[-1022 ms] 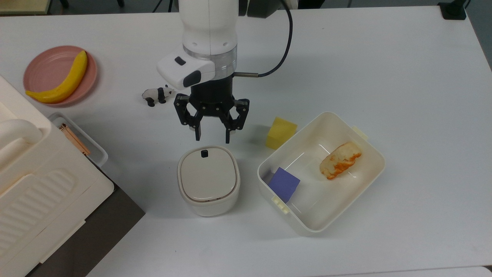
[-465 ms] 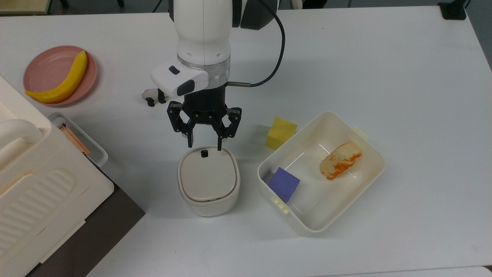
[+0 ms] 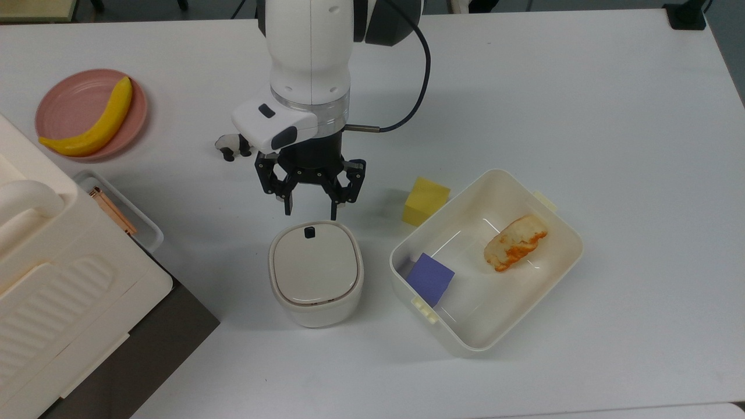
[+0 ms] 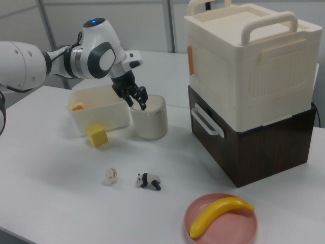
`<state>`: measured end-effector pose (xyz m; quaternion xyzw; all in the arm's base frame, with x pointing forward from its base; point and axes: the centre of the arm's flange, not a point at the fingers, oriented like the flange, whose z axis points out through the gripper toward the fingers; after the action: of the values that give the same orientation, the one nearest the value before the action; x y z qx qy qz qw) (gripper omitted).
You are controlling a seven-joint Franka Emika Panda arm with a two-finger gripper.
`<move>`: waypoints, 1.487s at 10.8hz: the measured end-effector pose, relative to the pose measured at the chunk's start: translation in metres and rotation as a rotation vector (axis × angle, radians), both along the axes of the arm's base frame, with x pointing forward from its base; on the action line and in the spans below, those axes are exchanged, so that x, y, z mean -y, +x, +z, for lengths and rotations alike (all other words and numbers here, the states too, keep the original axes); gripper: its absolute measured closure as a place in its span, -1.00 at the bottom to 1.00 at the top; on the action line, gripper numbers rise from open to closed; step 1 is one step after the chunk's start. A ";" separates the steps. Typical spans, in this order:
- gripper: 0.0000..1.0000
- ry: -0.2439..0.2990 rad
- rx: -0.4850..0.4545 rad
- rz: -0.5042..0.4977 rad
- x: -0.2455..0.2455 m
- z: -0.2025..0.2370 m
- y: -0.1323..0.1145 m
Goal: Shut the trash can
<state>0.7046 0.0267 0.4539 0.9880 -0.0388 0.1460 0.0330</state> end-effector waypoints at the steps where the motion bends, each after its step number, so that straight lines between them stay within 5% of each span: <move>1: -0.34 -0.002 -0.029 -0.001 -0.001 -0.002 -0.003; 16: -0.37 -0.005 -0.069 -0.001 -0.004 0.004 -0.008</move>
<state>0.6970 0.0308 0.4584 0.9923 -0.0378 0.1118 0.0370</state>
